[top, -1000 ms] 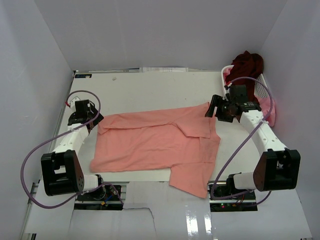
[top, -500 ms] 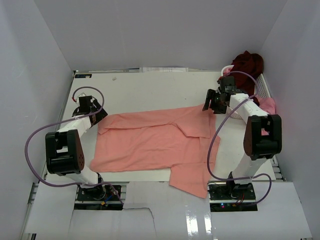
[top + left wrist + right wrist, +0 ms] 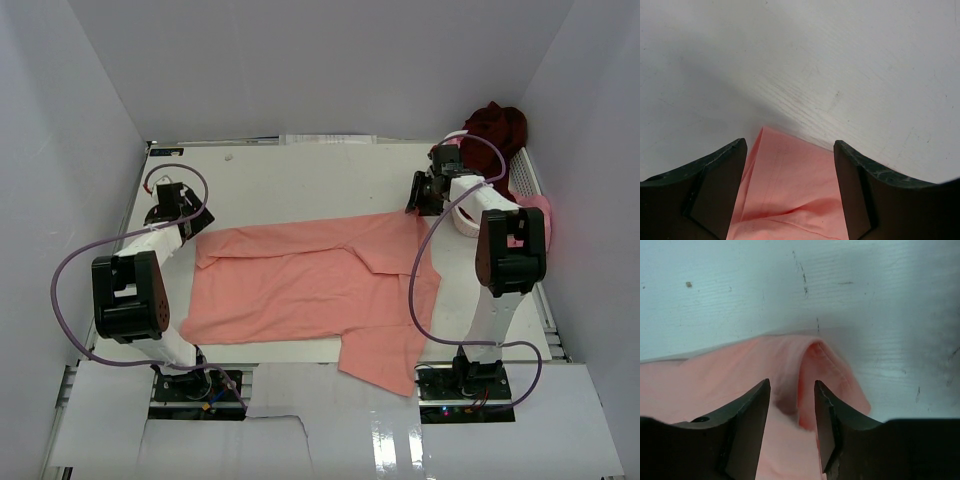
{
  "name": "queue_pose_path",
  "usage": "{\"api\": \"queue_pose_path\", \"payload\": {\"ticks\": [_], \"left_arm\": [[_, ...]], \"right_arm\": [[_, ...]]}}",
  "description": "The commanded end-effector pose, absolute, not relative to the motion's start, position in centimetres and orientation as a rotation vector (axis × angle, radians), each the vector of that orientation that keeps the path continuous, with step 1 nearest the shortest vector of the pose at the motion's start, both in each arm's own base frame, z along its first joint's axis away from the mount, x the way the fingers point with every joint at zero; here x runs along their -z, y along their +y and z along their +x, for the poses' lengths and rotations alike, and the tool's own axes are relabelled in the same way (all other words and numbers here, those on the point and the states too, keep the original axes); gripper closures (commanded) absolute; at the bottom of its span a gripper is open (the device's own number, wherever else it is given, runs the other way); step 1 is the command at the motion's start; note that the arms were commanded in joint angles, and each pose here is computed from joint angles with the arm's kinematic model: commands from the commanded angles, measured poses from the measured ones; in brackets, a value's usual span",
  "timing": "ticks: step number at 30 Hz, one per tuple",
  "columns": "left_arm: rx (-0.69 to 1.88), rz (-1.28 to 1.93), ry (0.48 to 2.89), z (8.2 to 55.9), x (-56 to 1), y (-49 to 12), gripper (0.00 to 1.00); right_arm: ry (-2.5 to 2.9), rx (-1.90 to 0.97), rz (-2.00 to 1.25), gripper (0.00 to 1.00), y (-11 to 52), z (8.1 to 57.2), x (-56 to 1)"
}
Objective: Fold and stack the t-shirts
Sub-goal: Fold the flattened tshirt in 1/3 of the way
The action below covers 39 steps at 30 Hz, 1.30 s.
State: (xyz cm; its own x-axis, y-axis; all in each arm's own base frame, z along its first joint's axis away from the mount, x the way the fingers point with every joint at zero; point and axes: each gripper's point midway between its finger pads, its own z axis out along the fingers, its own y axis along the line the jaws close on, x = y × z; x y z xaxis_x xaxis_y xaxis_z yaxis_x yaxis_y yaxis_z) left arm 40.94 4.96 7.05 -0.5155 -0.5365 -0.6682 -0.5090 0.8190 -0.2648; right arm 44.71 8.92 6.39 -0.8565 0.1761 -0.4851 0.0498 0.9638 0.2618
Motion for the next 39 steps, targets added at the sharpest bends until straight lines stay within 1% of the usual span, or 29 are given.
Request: {"api": "queue_pose_path", "payload": {"ticks": [1,2,3,4,5,12,18,21,33,34,39], "left_arm": [[0.045,-0.752,2.169,42.1,-8.5,5.5,0.20],[0.044,-0.751,2.166,42.2,-8.6,5.6,0.20],[0.043,-0.750,2.168,42.1,-8.6,5.6,0.20],[0.042,-0.748,2.167,42.1,-8.6,5.6,0.20],[0.042,-0.749,2.167,42.1,-8.6,5.7,0.20],[0.035,-0.774,2.193,41.3,-7.6,5.8,0.22],[0.082,-0.842,2.217,40.2,-6.8,5.4,0.29],[0.111,-0.894,2.239,39.5,-6.0,5.2,0.30],[0.192,-1.016,2.290,38.5,-4.1,4.6,0.30],[0.239,-1.009,2.304,38.5,-4.0,3.9,0.31],[0.286,-1.032,2.323,38.6,-2.9,3.3,0.34]], "right_arm": [[2.524,-0.307,0.160,0.54,8.8,47.1,-7.4],[2.528,-0.299,0.163,0.63,8.8,47.3,-7.0],[2.530,-0.293,0.168,0.74,8.7,47.3,-6.8],[2.530,-0.289,0.169,0.91,8.7,47.5,-6.8],[2.540,-0.285,0.175,0.92,8.6,47.4,-6.4],[2.546,-0.268,0.185,0.92,8.3,47.0,-6.1],[2.544,-0.271,0.182,0.92,8.4,47.0,-6.3],[2.539,-0.270,0.182,0.92,8.4,47.1,-6.5],[2.545,-0.270,0.183,0.92,8.4,47.1,-6.2],[2.550,-0.272,0.183,0.92,8.4,47.0,-6.1],[2.548,-0.271,0.180,0.92,8.4,47.0,-6.2]]}}
